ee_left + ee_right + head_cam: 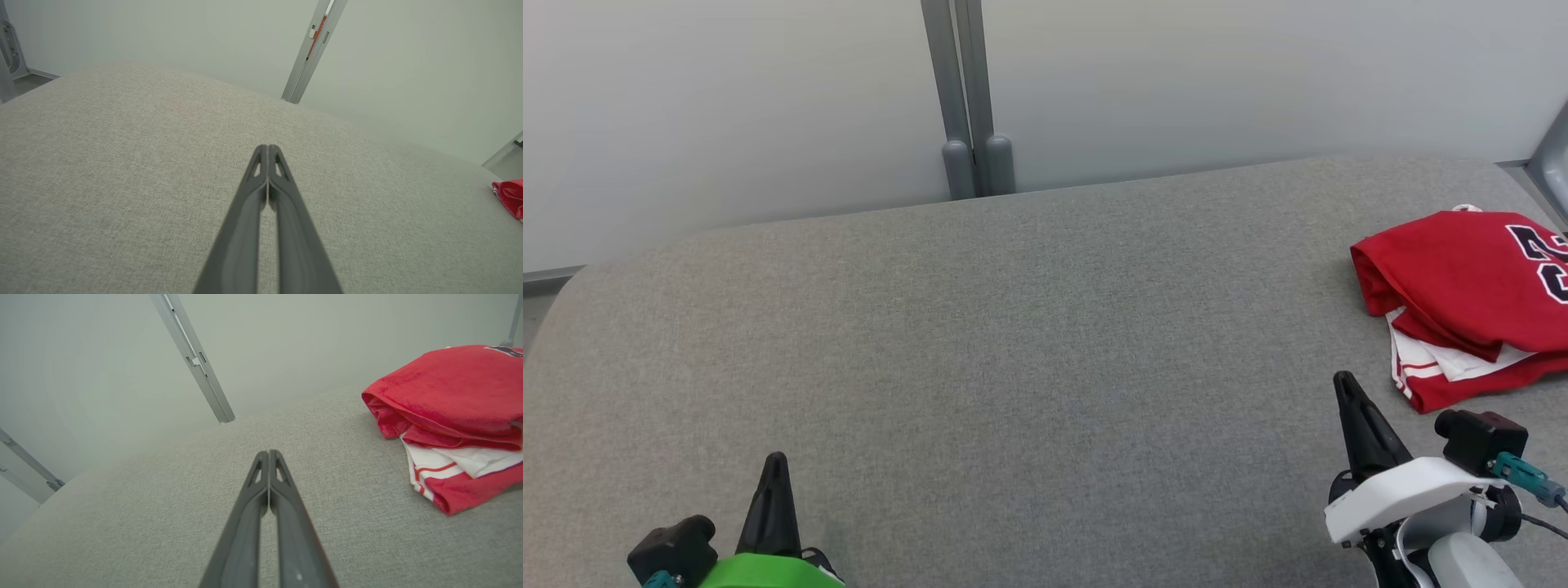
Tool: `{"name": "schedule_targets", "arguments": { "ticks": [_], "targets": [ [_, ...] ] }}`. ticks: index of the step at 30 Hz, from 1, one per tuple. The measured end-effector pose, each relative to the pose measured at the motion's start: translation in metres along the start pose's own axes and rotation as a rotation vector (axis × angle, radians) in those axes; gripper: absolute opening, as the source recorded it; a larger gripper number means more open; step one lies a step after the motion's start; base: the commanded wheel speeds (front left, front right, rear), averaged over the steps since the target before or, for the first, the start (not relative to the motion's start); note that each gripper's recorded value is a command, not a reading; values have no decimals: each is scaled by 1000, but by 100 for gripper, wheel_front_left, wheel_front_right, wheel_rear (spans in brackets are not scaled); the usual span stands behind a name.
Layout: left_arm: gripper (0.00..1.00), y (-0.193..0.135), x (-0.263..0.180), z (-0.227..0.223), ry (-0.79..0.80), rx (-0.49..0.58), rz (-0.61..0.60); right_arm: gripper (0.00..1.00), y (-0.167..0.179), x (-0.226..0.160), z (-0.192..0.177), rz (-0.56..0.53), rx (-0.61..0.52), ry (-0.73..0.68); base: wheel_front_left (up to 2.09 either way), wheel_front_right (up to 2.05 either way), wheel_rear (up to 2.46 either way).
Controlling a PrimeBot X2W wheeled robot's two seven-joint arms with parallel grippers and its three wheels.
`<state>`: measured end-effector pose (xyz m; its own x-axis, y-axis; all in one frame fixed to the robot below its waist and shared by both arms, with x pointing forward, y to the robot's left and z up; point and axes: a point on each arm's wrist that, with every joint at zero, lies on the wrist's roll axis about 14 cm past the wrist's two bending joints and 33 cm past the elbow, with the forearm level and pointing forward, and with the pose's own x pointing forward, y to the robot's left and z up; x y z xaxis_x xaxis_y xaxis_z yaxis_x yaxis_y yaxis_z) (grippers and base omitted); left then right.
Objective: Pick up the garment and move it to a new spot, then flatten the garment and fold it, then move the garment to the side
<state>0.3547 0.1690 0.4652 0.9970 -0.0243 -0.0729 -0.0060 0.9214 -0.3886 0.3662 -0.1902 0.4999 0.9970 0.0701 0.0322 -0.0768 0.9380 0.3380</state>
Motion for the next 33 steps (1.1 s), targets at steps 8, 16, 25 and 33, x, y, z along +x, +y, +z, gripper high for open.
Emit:
{"name": "schedule_targets", "arguments": {
  "ticks": [8, 16, 25, 33],
  "targets": [
    [0, 4, 2, 3, 4, -131, 21, 0, -6, 2, 1, -37, 134, 2, 0, 0, 0],
    [0, 8, 4, 5, 7, -249, 43, 0, -8, 3, 1, -64, 259, 4, 0, 0, 0],
    [0, 9, 9, 9, 5, -374, 49, 0, -12, 5, 1, -88, 386, 3, 0, 0, 0],
    [0, 10, 12, 13, 1, -470, 52, 0, -13, 6, 1, -102, 489, 3, 0, 0, 0]
  ]
}}
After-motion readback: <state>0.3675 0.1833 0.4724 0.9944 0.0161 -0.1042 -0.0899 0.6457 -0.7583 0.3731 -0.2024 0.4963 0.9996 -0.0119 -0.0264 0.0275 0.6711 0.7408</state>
